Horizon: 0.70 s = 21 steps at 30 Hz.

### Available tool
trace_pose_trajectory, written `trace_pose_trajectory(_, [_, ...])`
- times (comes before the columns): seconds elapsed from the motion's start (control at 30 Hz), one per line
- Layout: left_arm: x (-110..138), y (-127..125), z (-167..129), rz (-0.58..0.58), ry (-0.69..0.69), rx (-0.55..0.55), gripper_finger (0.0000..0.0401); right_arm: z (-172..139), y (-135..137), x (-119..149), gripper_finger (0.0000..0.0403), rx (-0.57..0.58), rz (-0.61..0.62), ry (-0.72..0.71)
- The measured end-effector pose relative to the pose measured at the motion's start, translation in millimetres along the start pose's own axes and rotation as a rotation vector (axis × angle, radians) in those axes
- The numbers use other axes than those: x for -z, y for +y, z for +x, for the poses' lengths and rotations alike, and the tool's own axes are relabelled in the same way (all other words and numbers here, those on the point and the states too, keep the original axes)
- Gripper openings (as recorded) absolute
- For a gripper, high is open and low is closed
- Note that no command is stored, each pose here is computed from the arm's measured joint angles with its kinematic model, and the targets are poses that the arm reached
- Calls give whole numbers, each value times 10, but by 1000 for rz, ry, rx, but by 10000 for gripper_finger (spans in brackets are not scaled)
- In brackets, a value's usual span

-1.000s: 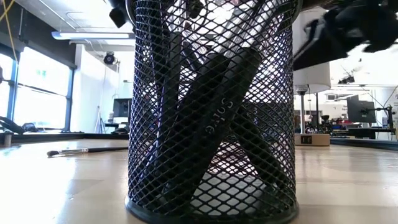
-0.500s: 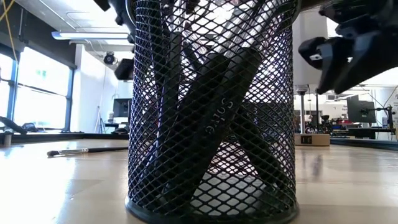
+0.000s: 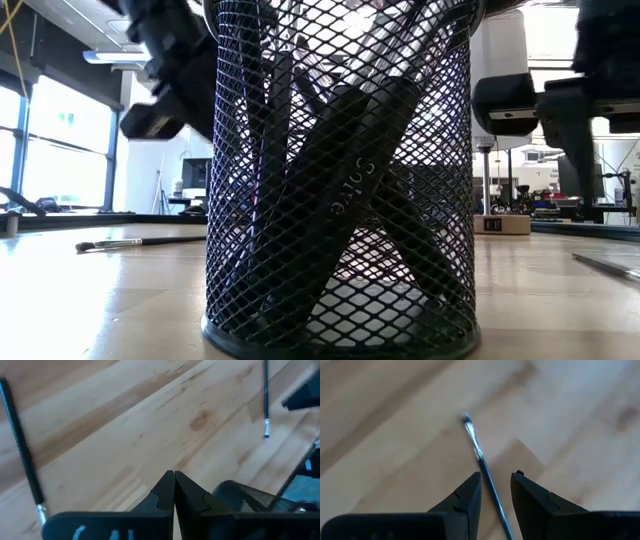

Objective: Put items in baskets/containers
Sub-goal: Put the black eyeshadow brush into the black pen holder

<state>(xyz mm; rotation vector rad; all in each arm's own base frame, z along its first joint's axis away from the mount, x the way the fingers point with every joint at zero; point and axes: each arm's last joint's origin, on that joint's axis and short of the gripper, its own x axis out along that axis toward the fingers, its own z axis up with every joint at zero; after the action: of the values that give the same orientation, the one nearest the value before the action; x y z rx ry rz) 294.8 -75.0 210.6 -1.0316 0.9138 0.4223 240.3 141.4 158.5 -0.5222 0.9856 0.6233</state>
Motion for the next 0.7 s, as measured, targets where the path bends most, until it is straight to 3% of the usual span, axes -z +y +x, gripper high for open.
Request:
trace_pose_trajectory(0.3, [300, 78, 68, -48, 18, 4, 0, 233, 244, -200, 98, -129, -171, 33])
trace_pose_trajectory(0.7, [346, 9, 57, -57, -26, 57, 0, 408, 321, -202, 94, -121, -164, 67])
